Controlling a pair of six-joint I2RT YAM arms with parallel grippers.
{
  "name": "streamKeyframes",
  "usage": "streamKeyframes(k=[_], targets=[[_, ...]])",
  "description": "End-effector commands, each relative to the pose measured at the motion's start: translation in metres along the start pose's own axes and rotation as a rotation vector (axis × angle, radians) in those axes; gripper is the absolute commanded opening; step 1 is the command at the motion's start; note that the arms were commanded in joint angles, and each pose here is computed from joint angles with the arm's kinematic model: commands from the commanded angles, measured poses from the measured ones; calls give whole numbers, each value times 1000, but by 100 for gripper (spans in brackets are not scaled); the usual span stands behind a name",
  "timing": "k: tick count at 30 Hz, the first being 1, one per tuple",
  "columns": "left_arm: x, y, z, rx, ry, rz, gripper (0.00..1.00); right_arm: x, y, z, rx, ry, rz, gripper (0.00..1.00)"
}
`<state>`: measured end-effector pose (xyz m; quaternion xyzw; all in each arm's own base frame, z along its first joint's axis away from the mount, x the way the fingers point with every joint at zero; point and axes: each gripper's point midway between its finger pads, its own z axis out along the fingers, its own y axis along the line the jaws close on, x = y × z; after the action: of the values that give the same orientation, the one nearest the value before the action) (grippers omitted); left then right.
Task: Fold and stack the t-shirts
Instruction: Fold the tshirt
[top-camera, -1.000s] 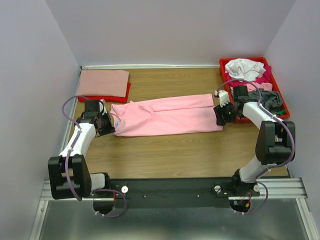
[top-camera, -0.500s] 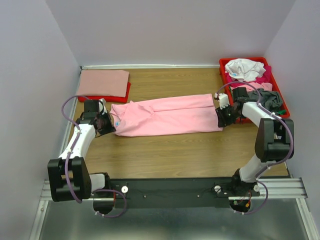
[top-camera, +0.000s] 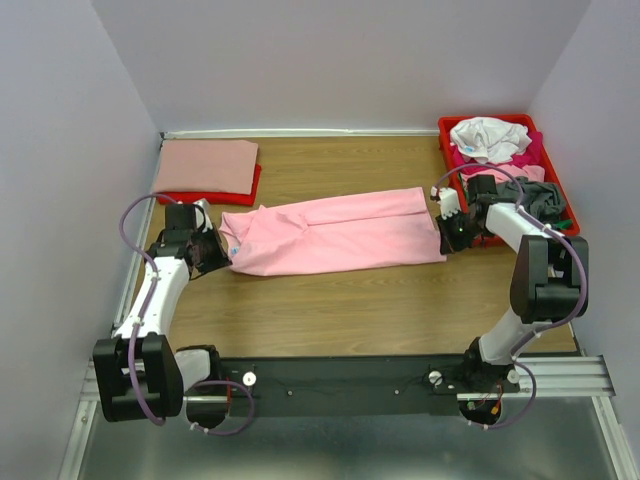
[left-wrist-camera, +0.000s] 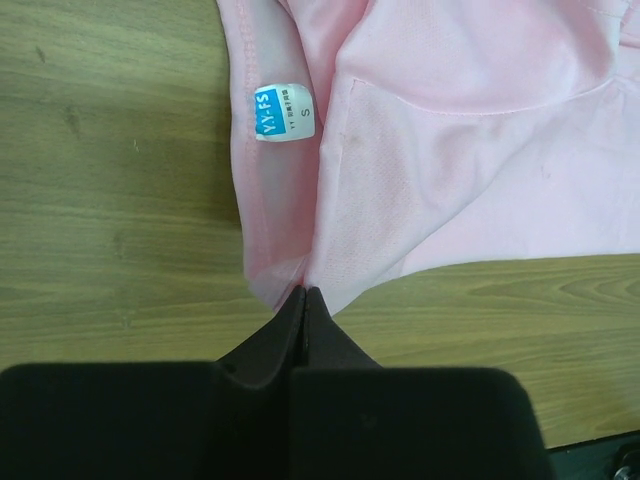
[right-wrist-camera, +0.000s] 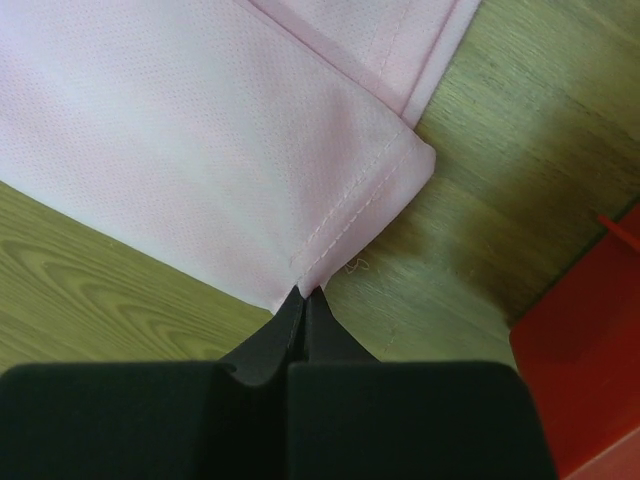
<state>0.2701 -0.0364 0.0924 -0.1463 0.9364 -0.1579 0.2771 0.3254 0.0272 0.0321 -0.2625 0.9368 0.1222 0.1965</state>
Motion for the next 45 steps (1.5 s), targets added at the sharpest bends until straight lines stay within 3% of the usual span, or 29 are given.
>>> streamKeyframes(k=[1,19,31,33,34,35,36,37,45], targets=[[17,7,-5,-24,32,-29,0,-8,-13,-8,51,-19,-13,1],[23,11,-12,-52,45,-44,0,-16,-35,-19,179,-53,-2,0],[61,-11,-14,73,152,-38,0,-13,-35,-14,167,-41,3,0],[65,-16,-14,94,171,-31,0,-13,-35,-14,167,-41,3,4],[65,-18,-15,105,175,-29,5,-13,-35,-14,167,-41,3,7],[66,-22,-17,120,182,-16,13,-13,-34,-14,163,-42,5,10],[66,-22,-18,115,184,-17,28,-13,-34,-14,163,-42,3,16],[63,-22,-20,112,174,-15,32,-13,-34,-14,163,-43,1,18],[39,-16,-33,33,66,1,47,-12,-34,-12,157,-40,0,27]])
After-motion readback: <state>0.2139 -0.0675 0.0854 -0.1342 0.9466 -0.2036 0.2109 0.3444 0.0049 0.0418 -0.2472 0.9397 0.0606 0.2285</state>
